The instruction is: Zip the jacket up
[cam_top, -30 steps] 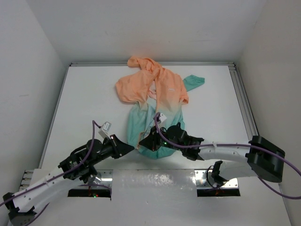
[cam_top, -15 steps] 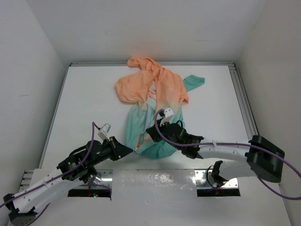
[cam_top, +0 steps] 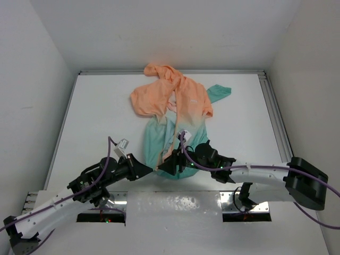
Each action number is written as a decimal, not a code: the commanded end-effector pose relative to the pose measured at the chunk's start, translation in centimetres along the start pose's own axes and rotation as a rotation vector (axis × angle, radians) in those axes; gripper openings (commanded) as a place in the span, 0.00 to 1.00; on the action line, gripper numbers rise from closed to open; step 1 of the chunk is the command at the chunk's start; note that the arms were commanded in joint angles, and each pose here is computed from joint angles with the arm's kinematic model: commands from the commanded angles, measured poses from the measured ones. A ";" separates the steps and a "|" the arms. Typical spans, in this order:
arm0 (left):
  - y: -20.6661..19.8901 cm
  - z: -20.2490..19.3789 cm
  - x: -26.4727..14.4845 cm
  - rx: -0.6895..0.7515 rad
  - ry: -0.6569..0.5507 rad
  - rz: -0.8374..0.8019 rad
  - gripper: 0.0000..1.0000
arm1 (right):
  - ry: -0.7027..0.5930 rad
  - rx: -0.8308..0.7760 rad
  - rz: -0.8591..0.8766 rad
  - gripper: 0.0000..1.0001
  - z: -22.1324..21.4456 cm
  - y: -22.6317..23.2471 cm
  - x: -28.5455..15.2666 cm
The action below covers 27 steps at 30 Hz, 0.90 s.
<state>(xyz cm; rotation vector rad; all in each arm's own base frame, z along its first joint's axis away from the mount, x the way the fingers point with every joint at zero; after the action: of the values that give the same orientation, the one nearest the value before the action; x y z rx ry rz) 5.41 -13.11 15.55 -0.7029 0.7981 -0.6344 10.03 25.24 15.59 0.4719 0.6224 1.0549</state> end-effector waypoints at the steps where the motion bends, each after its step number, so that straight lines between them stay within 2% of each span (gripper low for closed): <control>1: -1.0 0.1 0.1 0.006 -0.013 -0.111 0.00 | 0.002 -0.020 0.115 0.54 0.7 1.1 0.1; 6: -1.3 0.2 0.0 0.001 -0.010 -0.142 0.00 | 0.011 0.003 0.148 0.60 1.1 0.8 0.6; 13: -1.5 0.2 -0.3 0.001 -0.019 -0.166 0.00 | 0.028 0.036 0.183 0.59 0.8 0.8 1.1; 21: -1.5 0.2 0.0 0.009 -0.010 -0.165 0.00 | 0.043 0.046 0.206 0.50 0.8 1.1 1.0; 27: -1.7 0.4 -0.2 0.014 -0.015 -0.158 0.00 | 0.058 0.054 0.202 0.48 0.7 1.1 1.0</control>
<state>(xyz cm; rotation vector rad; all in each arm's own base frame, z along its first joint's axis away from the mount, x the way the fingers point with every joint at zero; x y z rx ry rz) 5.17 -13.59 15.97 -0.7456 0.7784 -0.7264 9.86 25.85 14.93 0.5267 0.7231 1.1944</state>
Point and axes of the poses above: each gripper's point midway between its finger pads, its own x axis out along the fingers, its own y axis along the line the jaws close on, z = x × y, the point moved 10 cm from there along -x, back along the fingers, and after that the axes turned 6 degrees about x, right-handed, at the moved point
